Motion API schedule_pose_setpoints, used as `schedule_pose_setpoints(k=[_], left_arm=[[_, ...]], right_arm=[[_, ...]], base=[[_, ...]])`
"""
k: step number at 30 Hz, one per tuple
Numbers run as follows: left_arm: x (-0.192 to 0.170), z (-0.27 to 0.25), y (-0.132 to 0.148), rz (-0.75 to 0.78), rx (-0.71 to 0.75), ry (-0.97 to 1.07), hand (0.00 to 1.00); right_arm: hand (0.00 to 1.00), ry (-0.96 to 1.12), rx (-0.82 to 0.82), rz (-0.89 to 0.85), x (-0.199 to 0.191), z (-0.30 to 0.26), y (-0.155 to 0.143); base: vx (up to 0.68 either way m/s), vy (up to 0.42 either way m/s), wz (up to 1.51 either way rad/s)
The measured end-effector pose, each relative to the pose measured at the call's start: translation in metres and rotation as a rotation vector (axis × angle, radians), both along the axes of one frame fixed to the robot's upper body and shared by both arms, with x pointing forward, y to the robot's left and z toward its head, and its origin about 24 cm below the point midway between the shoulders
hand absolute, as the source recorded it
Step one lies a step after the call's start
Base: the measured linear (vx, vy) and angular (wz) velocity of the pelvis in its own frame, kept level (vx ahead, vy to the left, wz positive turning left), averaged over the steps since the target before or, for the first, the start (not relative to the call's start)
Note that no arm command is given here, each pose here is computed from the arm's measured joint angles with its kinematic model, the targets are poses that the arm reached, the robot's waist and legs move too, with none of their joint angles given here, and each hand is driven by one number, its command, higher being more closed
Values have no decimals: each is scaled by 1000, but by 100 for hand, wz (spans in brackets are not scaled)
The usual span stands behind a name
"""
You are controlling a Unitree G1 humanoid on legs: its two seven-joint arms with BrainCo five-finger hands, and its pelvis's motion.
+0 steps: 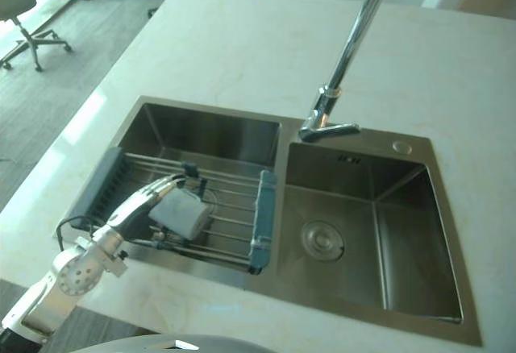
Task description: Walk over to the sink, pick up the cup, carry it to the dishwasher, place the cup inside the dishwasher, then close the dishwasher door
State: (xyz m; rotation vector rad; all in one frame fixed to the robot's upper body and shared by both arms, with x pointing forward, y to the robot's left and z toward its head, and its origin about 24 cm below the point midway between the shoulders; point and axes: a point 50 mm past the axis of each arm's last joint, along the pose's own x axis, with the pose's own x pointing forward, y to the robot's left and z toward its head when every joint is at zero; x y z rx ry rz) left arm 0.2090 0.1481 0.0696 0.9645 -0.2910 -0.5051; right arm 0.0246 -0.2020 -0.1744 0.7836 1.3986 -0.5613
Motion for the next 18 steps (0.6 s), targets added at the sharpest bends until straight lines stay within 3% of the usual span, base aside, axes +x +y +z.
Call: schedule_pose_setpoints(k=[18], left_arm=[[-3, -13, -14, -21, 116, -143, 0]], right_arm=[[0, 14, 2, 17, -1, 0, -1]], base=[[-18, -29, -3]])
